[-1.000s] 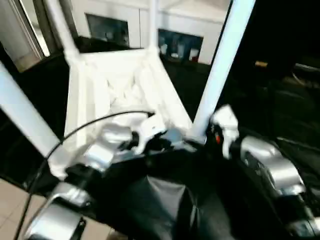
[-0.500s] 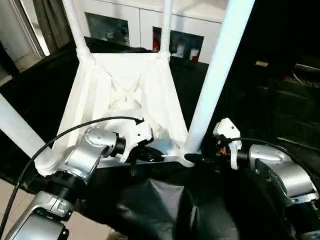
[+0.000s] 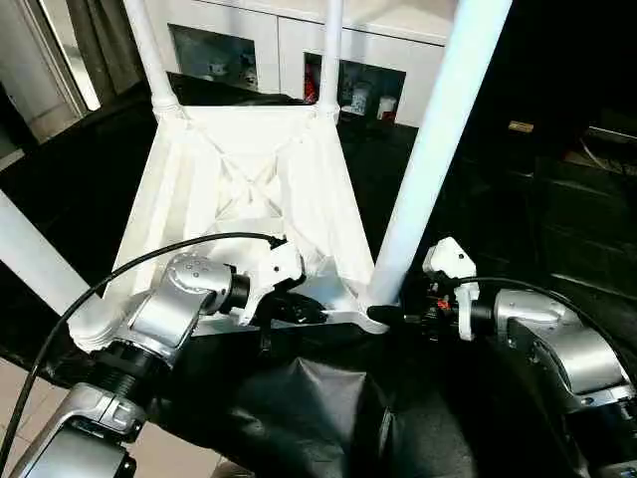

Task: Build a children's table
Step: Rotate leg to tighten

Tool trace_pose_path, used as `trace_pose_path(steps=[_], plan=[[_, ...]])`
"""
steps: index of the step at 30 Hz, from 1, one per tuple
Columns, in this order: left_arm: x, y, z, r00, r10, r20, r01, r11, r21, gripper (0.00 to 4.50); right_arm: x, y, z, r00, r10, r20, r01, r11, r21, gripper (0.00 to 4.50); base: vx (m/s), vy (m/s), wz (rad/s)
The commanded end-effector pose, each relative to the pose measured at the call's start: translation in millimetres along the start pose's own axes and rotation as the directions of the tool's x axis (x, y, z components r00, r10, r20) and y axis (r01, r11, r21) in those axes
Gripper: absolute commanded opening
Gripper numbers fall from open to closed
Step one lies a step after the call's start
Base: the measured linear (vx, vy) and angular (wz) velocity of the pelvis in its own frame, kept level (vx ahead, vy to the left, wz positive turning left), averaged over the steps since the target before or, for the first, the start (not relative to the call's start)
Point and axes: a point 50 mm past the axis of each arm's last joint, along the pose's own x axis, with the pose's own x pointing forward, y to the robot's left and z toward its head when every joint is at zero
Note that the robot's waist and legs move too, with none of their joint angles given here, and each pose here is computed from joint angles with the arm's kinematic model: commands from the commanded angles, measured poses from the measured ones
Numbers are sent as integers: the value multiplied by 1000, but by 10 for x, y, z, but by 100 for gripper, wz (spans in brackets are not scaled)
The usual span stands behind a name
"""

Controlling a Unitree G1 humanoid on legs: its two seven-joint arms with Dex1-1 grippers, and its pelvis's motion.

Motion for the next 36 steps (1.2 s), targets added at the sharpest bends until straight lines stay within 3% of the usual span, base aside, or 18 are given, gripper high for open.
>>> trace_pose_path(steps=[1,5,9,11,12,13,14,20,24,25,30,32,34,36], plan=[[28,-23,164,997,-25,73,21,999,50,0,37,71,-31,999,42,-3,-42,999,6,261,0,0,0],[48,40,152,996,56,70,-58,998,28,0,69,57,-69,1000,-2,3,2,1000,21,261,0,0,0],[169,226,119,962,272,23,-271,962,-46,0,250,-128,-132,950,-308,49,300,944,135,260,0,0,0],[180,241,115,957,290,15,-289,956,-53,0,267,-139,-139,942,-332,49,322,935,147,259,0,0,0],[244,332,117,915,402,-20,-401,909,-115,0,361,-195,-125,888,-455,64,432,874,222,259,0,0,0],[252,338,118,912,409,-23,-408,905,-119,0,371,-199,-123,882,-466,65,441,867,231,259,0,0,0],[356,393,173,876,480,-43,-481,867,-133,0,494,-216,-95,821,-568,61,525,792,311,259,0,0,0],[574,423,346,848,529,-16,-528,843,-102,0,723,-180,-26,761,-647,38,601,727,333,259,0,0,0],[663,389,409,867,499,10,-497,865,-74,0,778,-166,65,764,-639,84,588,745,314,259,0,0,0],[664,376,408,876,482,17,-481,875,-63,0,768,-169,84,766,-634,101,580,751,314,294,0,0,0],[630,349,379,899,435,40,-434,900,-39,0,663,-230,172,769,-618,167,563,777,281,339,0,0,0],[601,343,361,907,417,49,-415,908,-47,0,597,-264,196,780,-598,184,559,798,226,374,0,0,0],[576,317,359,924,371,87,-370,929,-35,0,516,-305,205,793,-578,190,564,816,127,380,0,0,0],[553,307,341,930,356,94,-353,934,-42,0,476,-311,204,814,-549,191,543,835,89,394,0,0,0]])
